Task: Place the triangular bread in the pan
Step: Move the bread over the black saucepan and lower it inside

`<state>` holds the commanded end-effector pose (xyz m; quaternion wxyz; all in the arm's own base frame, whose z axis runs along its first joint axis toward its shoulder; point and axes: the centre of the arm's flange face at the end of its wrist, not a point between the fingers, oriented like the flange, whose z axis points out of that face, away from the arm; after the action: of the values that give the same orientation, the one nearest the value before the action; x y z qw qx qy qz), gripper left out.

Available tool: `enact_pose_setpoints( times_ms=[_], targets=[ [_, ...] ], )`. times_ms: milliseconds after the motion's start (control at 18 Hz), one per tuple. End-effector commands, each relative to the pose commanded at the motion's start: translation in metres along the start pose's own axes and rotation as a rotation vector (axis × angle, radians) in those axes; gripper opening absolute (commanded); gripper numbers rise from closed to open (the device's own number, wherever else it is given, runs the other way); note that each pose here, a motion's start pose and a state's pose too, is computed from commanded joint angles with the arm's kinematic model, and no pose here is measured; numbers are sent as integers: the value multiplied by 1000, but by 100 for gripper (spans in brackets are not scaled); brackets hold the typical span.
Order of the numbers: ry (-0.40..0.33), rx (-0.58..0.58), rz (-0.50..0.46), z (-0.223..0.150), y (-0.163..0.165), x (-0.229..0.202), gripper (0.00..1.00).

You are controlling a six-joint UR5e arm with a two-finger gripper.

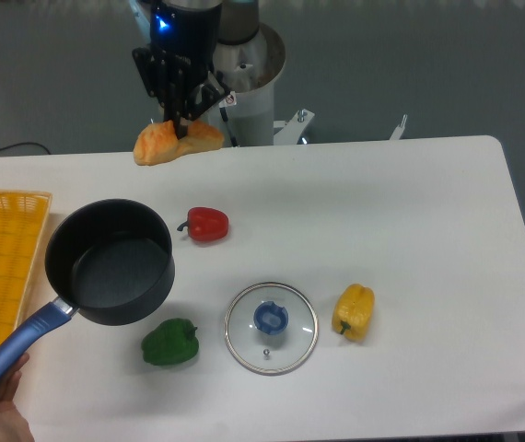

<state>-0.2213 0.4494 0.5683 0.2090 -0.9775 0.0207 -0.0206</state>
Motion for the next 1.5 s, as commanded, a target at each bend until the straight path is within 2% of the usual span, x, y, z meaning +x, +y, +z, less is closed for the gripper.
enact_pose_setpoints(
  times_ms=[333,833,1500],
  targets=[
    [-23,51,-82,14,-21,10,21],
    [-21,71,-185,52,-43,8,21],
    [1,-15,-174,110,-43,9,21]
  ],
)
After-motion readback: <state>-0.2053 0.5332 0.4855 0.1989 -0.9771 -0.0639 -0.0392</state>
